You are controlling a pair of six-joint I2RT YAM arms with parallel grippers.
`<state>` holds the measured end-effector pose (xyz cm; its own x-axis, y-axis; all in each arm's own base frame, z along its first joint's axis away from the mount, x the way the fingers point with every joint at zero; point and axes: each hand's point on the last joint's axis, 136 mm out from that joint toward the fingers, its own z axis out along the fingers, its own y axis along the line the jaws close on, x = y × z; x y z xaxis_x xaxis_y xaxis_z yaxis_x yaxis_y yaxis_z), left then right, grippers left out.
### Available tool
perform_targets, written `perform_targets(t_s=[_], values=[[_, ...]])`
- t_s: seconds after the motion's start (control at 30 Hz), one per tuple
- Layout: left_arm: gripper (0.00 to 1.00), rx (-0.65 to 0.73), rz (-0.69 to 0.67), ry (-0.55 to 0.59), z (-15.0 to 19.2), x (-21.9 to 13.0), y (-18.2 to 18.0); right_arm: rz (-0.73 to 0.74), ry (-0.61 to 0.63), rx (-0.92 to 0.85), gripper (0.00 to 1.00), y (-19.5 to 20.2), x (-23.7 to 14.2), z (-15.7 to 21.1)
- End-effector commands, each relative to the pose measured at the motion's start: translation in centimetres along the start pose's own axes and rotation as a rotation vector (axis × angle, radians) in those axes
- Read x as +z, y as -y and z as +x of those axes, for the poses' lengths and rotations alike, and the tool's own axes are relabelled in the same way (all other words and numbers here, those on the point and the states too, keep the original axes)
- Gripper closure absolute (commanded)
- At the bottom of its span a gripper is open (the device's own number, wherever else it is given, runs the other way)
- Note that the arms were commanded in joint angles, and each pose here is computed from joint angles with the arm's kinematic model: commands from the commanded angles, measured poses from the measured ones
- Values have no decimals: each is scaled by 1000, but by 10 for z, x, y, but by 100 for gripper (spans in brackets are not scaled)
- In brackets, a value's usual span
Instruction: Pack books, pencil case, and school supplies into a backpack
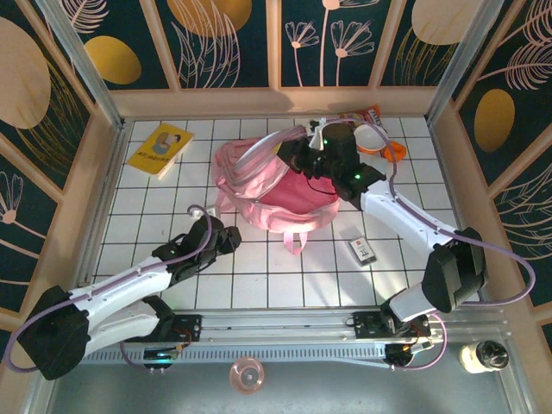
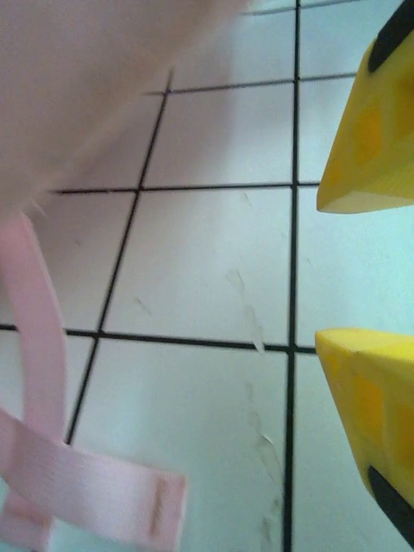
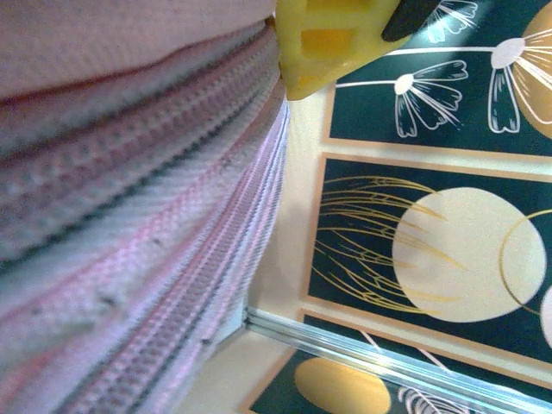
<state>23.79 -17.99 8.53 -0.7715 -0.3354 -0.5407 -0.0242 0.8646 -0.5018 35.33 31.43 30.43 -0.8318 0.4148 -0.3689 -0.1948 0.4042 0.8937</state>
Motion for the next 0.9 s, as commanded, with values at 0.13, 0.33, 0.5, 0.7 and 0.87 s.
perform_targets(t_s=[0.13,0.33,0.5,0.7,0.87], values=[[51,138,308,210,-48,-50,65,-247,83,-140,100,-85,-23,-22],[32,474,337,317,-51,-75,69,-303,-9,-260,100,-90,-26,-16],[32,659,477,303,-36,-77,94,-403,-146,-372,100,-102,-33,11],[33,680,552,306,-31,-66,109,-386,-171,-394,100,-94,-32,17],[32,649,680,274,-24,-69,130,-335,-114,-373,100,-85,-29,9]])
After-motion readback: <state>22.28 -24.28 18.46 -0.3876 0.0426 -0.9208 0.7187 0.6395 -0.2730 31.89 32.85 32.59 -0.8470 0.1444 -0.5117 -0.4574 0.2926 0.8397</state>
